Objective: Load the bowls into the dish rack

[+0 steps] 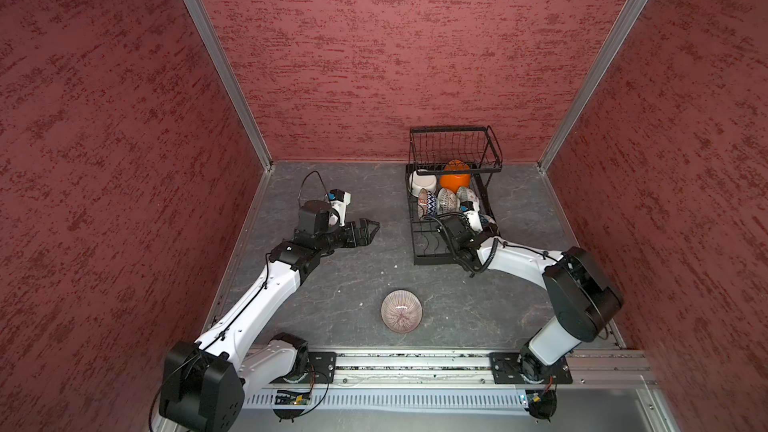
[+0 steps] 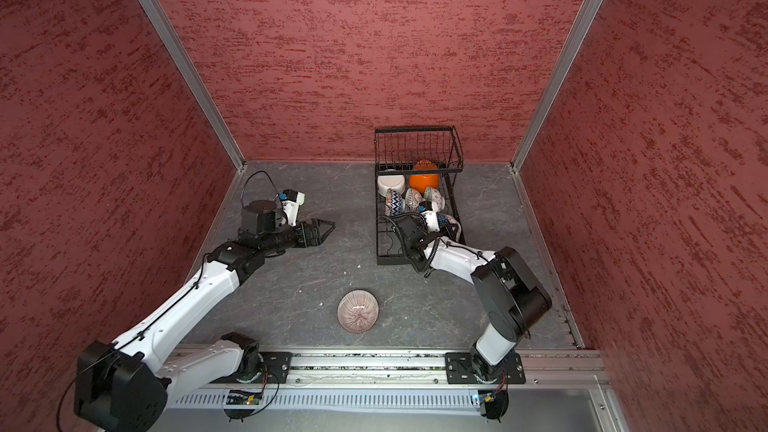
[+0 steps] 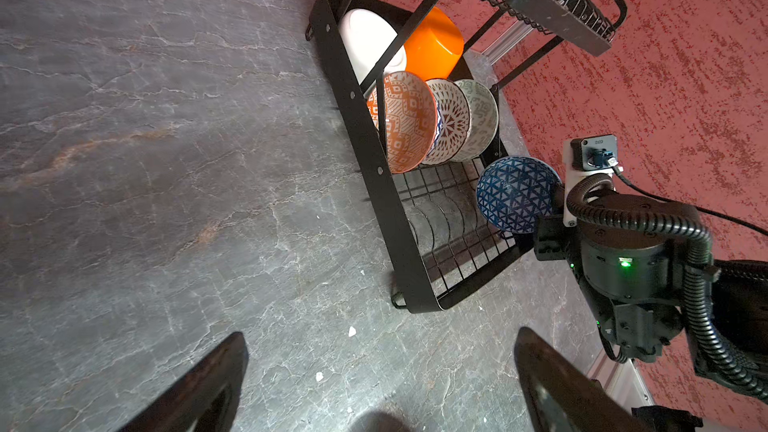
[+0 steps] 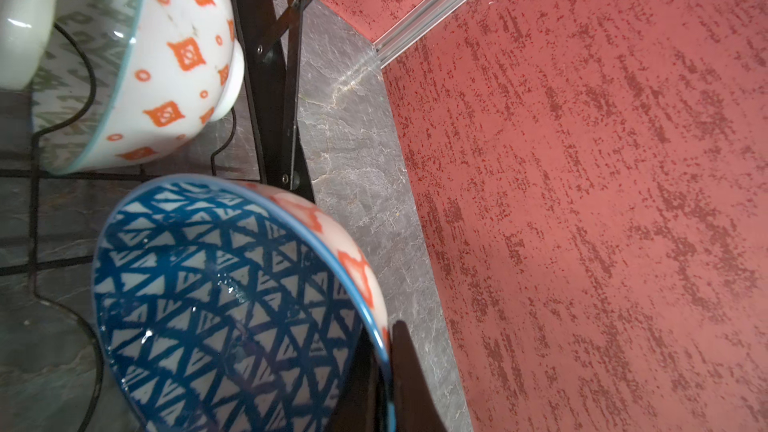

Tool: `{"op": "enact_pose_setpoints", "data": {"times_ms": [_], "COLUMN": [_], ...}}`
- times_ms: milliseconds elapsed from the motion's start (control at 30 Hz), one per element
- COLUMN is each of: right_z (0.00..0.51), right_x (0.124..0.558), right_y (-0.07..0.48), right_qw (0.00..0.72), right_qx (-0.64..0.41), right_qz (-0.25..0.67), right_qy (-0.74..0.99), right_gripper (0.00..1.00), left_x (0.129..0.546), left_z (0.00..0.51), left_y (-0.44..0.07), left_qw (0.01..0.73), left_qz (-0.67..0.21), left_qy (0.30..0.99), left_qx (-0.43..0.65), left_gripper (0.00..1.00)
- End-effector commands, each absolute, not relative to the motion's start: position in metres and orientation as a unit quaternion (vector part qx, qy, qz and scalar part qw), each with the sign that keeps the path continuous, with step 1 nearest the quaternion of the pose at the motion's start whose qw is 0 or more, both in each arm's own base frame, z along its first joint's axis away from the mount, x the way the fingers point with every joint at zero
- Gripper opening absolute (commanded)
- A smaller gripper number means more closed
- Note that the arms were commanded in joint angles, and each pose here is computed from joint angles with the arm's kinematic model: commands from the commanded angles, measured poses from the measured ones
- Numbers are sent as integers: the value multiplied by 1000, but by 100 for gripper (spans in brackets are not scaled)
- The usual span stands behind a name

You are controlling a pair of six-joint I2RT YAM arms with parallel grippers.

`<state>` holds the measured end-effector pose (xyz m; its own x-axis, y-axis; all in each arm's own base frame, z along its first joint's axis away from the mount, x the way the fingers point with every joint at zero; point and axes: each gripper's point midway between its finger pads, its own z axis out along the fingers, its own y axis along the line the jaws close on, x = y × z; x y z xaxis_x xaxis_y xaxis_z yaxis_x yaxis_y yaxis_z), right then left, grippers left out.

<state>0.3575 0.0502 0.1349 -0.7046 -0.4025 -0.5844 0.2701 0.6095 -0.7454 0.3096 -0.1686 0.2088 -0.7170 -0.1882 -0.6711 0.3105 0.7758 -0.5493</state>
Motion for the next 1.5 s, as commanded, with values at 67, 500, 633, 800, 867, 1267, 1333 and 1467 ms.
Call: {"op": "enact_pose_setpoints", "data": {"times_ms": [67, 500, 633, 800, 867, 1267, 1333, 1467], "right_z": [145, 131, 126, 120, 118, 89, 88, 85], "right_x": [371, 377, 376, 377, 377, 374, 373, 372], "right_y": [51, 56, 54, 56, 59, 87, 90, 95], "right_qw": [407, 393, 386, 383, 382, 361, 362, 361], "right_qx": [-25, -43, -51, -65, -72, -134, -138, -145], "right_qz": [-466, -473, -489, -488, -477, -447, -444, -434], "right_qy": [785, 788, 781, 782, 788, 807, 808, 812], "right_gripper": [0, 0, 0, 0, 0, 0, 0, 0], "left_x": [310, 309, 309, 308, 308, 304, 304, 304], "left_z": [206, 208, 208, 208, 208, 203, 204, 204], "left_y": [-169, -166, -166, -166, -166, -164, -163, -161], "left_qw": [374, 375, 375, 373, 374, 371, 371, 372], "left_qz": [-337, -337, -337, -338, -338, -339, -337, -335], "left_qy": [863, 863, 863, 863, 863, 864, 864, 865], "left_qx": [44, 41, 41, 40, 40, 35, 35, 35], "left_gripper": [99, 99, 99, 99, 99, 99, 99, 99]}}
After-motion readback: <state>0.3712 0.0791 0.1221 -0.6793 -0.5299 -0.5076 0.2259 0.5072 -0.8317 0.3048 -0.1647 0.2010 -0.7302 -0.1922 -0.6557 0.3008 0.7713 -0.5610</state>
